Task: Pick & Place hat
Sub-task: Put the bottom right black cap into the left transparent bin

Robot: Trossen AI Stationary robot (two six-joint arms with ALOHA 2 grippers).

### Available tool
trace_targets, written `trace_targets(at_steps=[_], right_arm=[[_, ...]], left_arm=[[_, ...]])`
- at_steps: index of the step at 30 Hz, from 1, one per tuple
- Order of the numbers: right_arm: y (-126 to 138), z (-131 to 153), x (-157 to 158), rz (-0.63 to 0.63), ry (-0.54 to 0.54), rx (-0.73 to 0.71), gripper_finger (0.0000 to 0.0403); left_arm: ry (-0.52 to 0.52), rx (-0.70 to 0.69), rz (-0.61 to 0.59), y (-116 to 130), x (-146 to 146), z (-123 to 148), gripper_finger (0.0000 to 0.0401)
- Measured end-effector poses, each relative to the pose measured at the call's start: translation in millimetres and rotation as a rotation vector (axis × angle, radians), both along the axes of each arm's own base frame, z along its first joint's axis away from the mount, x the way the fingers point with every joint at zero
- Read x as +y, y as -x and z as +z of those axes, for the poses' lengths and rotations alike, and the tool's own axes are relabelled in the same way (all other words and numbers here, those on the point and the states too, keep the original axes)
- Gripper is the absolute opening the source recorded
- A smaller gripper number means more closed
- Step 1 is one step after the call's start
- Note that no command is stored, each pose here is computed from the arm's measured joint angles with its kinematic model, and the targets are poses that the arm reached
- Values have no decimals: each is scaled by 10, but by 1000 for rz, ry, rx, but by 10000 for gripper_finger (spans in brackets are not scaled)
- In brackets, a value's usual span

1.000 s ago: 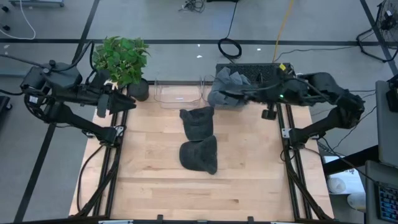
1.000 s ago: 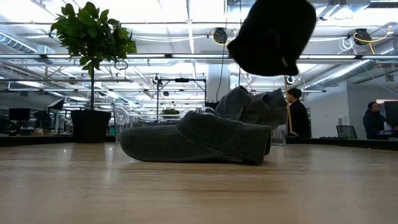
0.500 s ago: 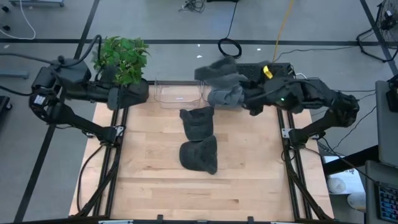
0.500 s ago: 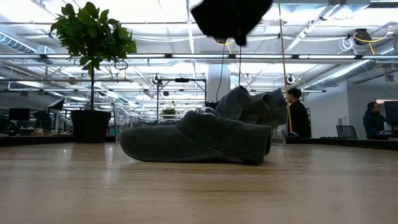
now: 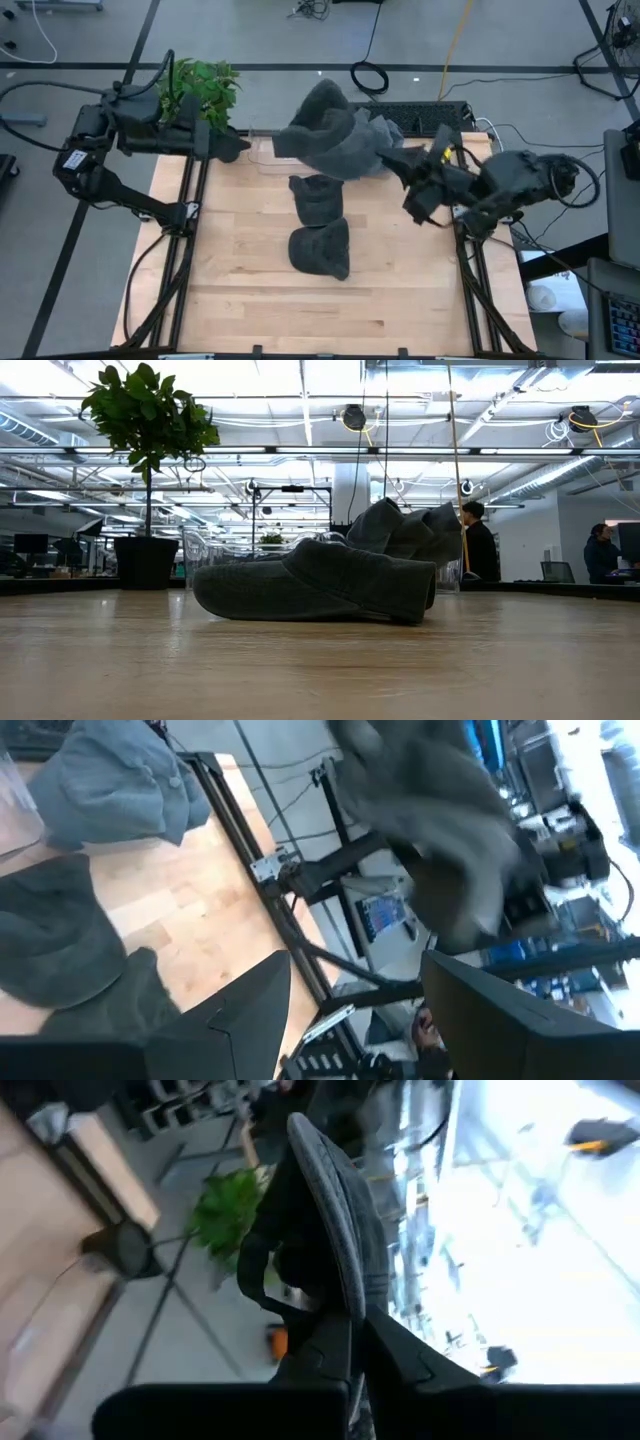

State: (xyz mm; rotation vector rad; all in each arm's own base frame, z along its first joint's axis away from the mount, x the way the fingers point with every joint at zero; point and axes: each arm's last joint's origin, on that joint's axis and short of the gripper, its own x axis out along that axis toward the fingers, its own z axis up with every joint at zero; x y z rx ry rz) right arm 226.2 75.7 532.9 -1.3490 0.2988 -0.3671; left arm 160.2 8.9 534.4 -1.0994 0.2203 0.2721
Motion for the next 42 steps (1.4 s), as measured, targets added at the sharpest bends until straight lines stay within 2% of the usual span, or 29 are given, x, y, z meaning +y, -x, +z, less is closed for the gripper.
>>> trace_targets(at_steps=[4, 11, 18, 27, 33, 38, 42], right_arm=[[-4, 41, 174, 46, 67, -22, 0], [-41, 33, 442, 124, 181, -16, 0], [-168, -10, 672, 153, 327, -3, 0], [-166, 0, 638, 115, 328, 3, 0], [-155, 20, 630, 112, 318, -13, 0], [-156, 18, 631, 113, 319, -12, 0], [-152, 42, 628, 108, 319, -30, 0]], left_arm=[[41, -53, -9, -61, 39, 40, 234], [122, -252, -141, -126, 60, 226, 234], [221, -287, -226, -162, 75, 262, 234], [288, -229, -321, -417, 34, 177, 234], [280, -242, -331, -642, 49, 140, 234], [281, -286, -397, -815, 51, 145, 234], [299, -242, -416, -912, 56, 74, 234]])
